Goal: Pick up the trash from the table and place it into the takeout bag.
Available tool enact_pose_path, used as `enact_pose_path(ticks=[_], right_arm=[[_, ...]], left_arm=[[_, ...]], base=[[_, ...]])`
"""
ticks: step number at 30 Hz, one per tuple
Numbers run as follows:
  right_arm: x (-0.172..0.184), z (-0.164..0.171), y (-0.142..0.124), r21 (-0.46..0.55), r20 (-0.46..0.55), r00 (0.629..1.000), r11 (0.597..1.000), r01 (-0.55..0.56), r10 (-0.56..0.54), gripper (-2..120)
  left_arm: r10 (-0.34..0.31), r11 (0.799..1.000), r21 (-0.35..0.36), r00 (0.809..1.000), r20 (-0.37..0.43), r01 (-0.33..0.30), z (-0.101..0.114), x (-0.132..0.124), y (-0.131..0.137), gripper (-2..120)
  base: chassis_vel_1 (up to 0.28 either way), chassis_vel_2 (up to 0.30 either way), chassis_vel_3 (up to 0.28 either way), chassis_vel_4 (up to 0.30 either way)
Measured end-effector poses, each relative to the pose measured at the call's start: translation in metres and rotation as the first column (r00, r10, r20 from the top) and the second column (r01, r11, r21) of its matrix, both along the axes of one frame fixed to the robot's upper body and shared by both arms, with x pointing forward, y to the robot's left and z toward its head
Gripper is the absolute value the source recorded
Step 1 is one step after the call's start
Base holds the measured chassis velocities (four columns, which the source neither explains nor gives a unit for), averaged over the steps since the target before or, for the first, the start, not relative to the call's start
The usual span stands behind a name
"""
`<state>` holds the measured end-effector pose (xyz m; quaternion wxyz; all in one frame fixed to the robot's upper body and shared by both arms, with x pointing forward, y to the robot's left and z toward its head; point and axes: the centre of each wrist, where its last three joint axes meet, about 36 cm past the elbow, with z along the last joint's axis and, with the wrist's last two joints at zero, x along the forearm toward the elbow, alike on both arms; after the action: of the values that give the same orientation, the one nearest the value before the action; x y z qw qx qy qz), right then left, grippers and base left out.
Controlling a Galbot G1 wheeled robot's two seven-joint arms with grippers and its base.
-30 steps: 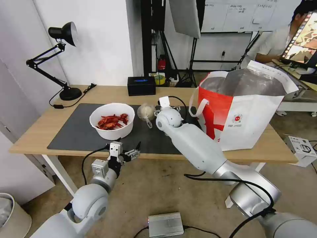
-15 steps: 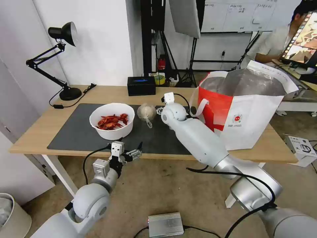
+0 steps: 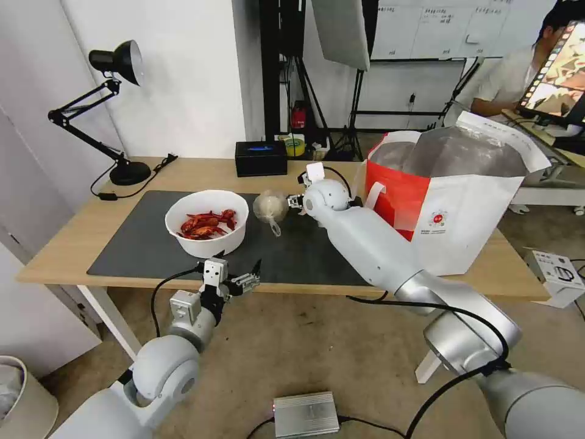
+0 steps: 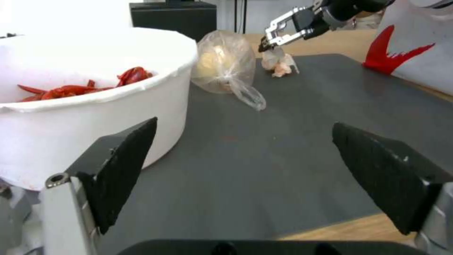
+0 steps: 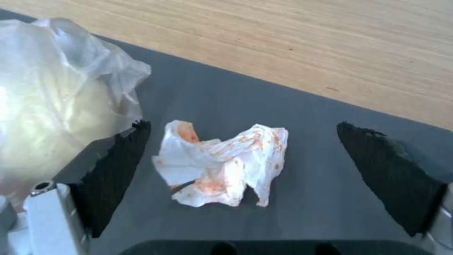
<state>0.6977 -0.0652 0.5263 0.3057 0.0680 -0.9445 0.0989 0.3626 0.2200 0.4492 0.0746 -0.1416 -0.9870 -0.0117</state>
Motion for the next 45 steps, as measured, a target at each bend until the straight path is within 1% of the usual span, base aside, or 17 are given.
enact_pose_path(ticks=[5, 11, 16, 22, 38, 39, 41, 42, 45], right_arm=[[0.007, 0.000, -0.003, -0.010, -0.006, 1.000, 1.000, -0.002, 0.002, 100], [0.011, 0.002, -0.003, 0.005, -0.018, 1.000, 1.000, -0.004, 0.004, 100], [0.005, -0.003, 0.001, 0.019, -0.035, 0.999, 1.000, -0.002, 0.003, 100], [0.001, -0.014, 0.003, 0.020, -0.061, 0.998, 0.999, 0.025, -0.024, 100], [-0.001, -0.020, 0.004, 0.032, -0.079, 0.996, 0.999, 0.040, -0.037, 100], [-0.001, -0.020, 0.003, 0.035, -0.080, 0.996, 0.998, 0.044, -0.041, 96], [-0.001, -0.021, 0.001, 0.039, -0.084, 0.995, 0.998, 0.056, -0.053, 73], [-0.001, -0.021, 0.001, 0.039, -0.084, 0.995, 0.998, 0.056, -0.053, 73], [-0.001, -0.022, 0.001, 0.041, -0.087, 0.994, 0.997, 0.062, -0.059, 59]], left_arm=[[0.000, 1.000, -0.004, 1.000, 0.000, 0.000, 0.000, 0.000, -0.001, 100], [-0.003, 1.000, -0.006, 1.000, -0.002, 0.003, -0.001, 0.000, -0.002, 100], [-0.002, 1.000, -0.006, 1.000, -0.002, 0.002, -0.002, -0.001, -0.002, 100], [-0.001, 1.000, -0.004, 1.000, -0.002, 0.001, -0.003, -0.001, -0.002, 100], [-0.003, 1.000, -0.007, 1.000, -0.004, 0.003, -0.004, -0.002, -0.004, 100], [-0.003, 1.000, -0.007, 1.000, -0.004, 0.003, -0.005, -0.002, -0.004, 100], [-0.003, 1.000, -0.011, 1.000, -0.004, 0.003, -0.005, -0.003, -0.006, 100], [-0.003, 1.000, -0.011, 1.000, -0.004, 0.003, -0.005, -0.003, -0.006, 100], [-0.004, 1.000, -0.013, 1.000, -0.004, 0.004, -0.006, -0.003, -0.007, 100]], base=[[0.000, 0.000, 0.000, 0.000], [0.000, 0.000, 0.000, 0.000], [0.000, 0.000, 0.000, 0.000], [0.000, 0.000, 0.000, 0.000], [0.000, 0.000, 0.000, 0.000], [0.000, 0.000, 0.000, 0.000], [0.000, 0.000, 0.000, 0.000], [0.000, 0.000, 0.000, 0.000], [0.000, 0.000, 0.000, 0.000]])
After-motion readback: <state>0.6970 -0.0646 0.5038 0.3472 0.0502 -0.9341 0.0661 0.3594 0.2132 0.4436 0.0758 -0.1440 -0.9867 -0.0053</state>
